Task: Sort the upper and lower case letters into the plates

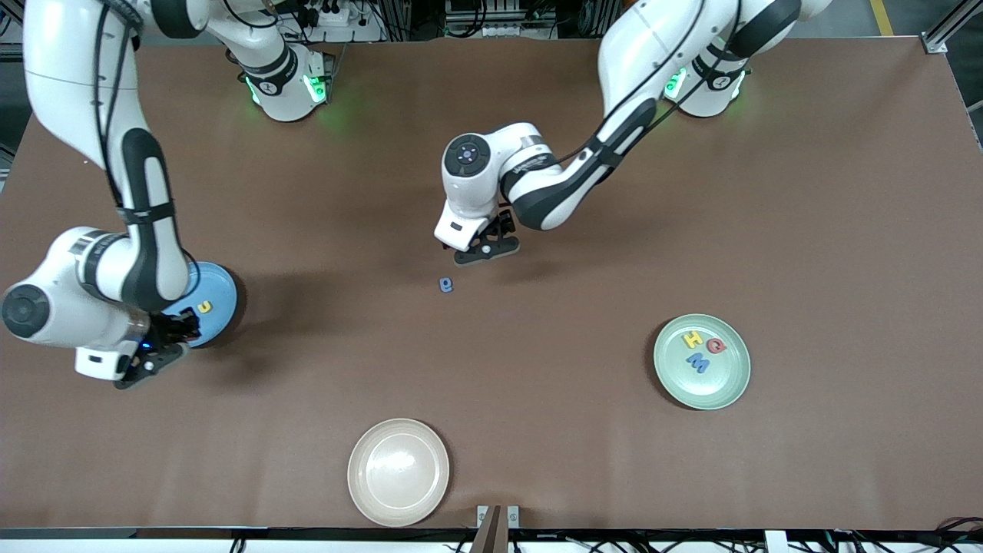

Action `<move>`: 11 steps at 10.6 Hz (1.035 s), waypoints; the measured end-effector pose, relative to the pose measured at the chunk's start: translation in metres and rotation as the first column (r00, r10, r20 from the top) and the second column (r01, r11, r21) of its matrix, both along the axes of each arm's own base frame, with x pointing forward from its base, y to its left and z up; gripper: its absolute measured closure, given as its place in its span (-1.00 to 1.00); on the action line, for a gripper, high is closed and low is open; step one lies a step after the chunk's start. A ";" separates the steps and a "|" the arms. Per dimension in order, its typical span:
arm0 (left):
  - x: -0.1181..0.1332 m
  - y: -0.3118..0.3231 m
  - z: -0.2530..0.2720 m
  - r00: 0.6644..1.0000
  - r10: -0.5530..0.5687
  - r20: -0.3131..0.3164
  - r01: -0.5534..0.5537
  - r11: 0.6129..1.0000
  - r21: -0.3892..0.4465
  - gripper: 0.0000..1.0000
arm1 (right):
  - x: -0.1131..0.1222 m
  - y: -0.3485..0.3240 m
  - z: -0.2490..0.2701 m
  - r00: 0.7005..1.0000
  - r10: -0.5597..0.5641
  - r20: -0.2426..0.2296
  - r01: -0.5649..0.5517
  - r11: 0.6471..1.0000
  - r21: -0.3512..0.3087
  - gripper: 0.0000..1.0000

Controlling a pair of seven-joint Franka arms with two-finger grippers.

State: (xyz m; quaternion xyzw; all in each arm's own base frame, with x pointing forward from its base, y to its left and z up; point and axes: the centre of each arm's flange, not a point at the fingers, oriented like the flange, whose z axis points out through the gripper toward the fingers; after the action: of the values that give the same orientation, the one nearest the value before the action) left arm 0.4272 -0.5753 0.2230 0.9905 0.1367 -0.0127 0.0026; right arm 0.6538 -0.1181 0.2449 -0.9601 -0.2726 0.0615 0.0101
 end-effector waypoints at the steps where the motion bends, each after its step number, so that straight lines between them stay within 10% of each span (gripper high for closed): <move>1: -0.007 -0.009 -0.008 1.000 0.002 -0.004 -0.002 1.000 0.002 -1.00 | -0.006 -0.016 -0.001 1.000 -0.002 -0.004 0.002 1.000 0.005 0.45; 5: -0.018 -0.016 -0.028 1.000 0.002 -0.026 -0.002 1.000 0.014 -1.00 | -0.027 -0.043 0.001 1.000 -0.010 -0.024 0.010 1.000 0.020 0.45; 11: -0.035 -0.025 -0.053 0.997 0.070 -0.035 -0.069 0.998 0.013 -0.96 | -0.030 -0.019 -0.007 0.998 0.022 -0.067 -0.018 0.998 0.057 -1.00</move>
State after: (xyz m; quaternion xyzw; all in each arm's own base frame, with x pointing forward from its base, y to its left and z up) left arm 0.3926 -0.6005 0.1700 0.9848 0.1711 -0.0295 -0.0051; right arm 0.6239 -0.1374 0.2380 -0.9540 -0.2833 0.0864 0.0459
